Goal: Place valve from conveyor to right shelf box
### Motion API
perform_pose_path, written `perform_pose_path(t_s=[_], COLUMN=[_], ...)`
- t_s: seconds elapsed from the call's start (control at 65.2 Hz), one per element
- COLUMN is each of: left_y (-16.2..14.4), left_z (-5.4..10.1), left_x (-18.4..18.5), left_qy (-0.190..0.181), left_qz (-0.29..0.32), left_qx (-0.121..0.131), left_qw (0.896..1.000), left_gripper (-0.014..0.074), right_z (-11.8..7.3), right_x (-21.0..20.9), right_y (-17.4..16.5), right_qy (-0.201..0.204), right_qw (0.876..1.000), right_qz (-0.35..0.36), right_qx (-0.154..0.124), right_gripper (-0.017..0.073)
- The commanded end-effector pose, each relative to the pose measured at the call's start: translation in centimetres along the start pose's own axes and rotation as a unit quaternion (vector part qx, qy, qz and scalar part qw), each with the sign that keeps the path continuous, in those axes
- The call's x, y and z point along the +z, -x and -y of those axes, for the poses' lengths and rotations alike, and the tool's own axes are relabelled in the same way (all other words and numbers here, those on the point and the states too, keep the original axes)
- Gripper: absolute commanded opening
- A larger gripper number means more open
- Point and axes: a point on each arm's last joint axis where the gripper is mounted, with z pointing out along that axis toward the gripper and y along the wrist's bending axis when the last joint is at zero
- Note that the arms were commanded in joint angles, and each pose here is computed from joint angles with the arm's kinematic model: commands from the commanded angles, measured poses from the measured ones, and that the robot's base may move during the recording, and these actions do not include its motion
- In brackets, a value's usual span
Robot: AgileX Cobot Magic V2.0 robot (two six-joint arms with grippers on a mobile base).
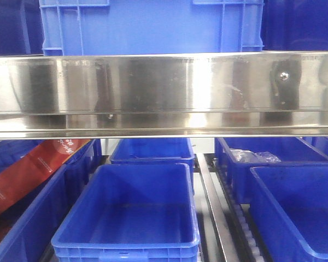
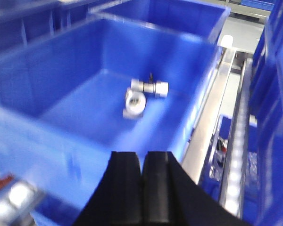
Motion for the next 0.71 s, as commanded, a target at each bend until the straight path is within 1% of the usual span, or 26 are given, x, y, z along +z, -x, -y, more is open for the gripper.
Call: perform_pose_path(t_s=[0.0,0.107,0.276,0.338,0.384,0.445,0.491,0.568,0.69], left_y=[-2.1,-6.1,-12.9,-14.8,-16.5,-17.9,-19.0,-20.1,-20.8], left_z=[0.2,0.6,1.2,1.3,1.5,1.6,1.6,1.6,1.6], left_x=[-2.5,-4.6,-6.2,-6.5,-6.5,-6.5,-6.2,-5.9,-5.7], left_qy=[0.012,0.023,0.036,0.038,0.037,0.036,0.036,0.041,0.042], left_qz=[0.054,0.1,0.144,0.161,0.17,0.187,0.19,0.199,0.195], left_qx=[-0.007,-0.009,-0.011,-0.016,-0.028,-0.047,-0.057,-0.06,-0.06], left_qw=[0.998,0.995,0.989,0.986,0.984,0.981,0.979,0.977,0.978], left_gripper=[-0.0111,-0.0111,-0.0111,-0.0111,-0.0111,-0.0111,-0.0111,-0.0111,-0.0111], right_z=[0.1,0.0,-0.2,-0.2,-0.2,-0.3,-0.3,-0.3,-0.3], right_x=[-1.4,-2.4,-3.6,-3.9,-4.0,-4.0,-3.9,-3.8,-3.7], right_y=[-2.3,-6.5,-12.0,-14.0,-15.3,-16.7,-17.7,-18.6,-18.7], right_qy=[-0.011,-0.014,-0.019,-0.021,-0.022,-0.023,-0.024,-0.025,-0.025], right_qw=[0.999,0.998,0.996,0.995,0.994,0.993,0.993,0.993,0.993], right_qz=[0.037,0.057,0.09,0.099,0.105,0.113,0.116,0.115,0.117], right_qx=[-0.002,-0.001,-0.001,-0.001,-0.001,-0.001,-0.001,0.0,0.0], right_gripper=[-0.0158,-0.0158,-0.0158,-0.0158,-0.0158,-0.0158,-0.0158,-0.0158,-0.0158])
